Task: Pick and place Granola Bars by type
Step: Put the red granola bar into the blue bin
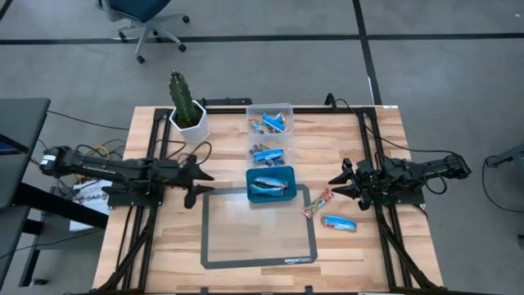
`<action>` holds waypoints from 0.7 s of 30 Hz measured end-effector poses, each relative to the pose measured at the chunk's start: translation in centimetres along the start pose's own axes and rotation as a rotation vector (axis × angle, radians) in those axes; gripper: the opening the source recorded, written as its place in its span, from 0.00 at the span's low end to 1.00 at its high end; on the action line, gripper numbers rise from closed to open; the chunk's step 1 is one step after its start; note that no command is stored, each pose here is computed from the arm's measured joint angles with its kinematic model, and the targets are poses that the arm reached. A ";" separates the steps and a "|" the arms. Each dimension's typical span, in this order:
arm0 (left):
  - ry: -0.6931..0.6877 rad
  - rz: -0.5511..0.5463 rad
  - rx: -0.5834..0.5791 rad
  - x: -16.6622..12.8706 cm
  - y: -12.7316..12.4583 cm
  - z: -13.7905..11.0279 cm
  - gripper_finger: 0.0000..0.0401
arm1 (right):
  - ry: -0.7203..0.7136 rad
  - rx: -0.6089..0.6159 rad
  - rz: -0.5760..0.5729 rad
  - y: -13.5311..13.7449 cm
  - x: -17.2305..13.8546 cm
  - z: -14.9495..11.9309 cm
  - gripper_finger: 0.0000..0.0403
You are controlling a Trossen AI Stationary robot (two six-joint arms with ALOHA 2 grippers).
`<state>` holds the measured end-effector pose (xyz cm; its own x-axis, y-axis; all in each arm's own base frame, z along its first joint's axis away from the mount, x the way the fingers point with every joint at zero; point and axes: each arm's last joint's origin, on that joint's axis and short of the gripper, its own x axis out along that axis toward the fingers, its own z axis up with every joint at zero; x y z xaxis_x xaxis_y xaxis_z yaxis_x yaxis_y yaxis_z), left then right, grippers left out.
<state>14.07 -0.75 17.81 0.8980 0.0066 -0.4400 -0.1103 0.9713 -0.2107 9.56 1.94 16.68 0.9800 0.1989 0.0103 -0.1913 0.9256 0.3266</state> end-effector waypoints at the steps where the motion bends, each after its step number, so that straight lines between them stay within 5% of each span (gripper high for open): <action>1: -0.024 -0.006 0.002 -0.2 0.1 -0.1 0.43 | 0.000 0.000 0.000 0.0 0.0 0.0 0.33; 21: -0.288 -0.013 0.007 -1.7 1.1 -2.8 0.43 | 0.000 0.000 0.000 0.0 0.0 0.0 0.33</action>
<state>11.26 -0.39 15.90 0.9834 0.0601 -0.1710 -0.0957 0.9734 -0.2083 9.56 1.94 16.69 0.9799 0.1993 0.0104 -0.1917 0.9255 0.3266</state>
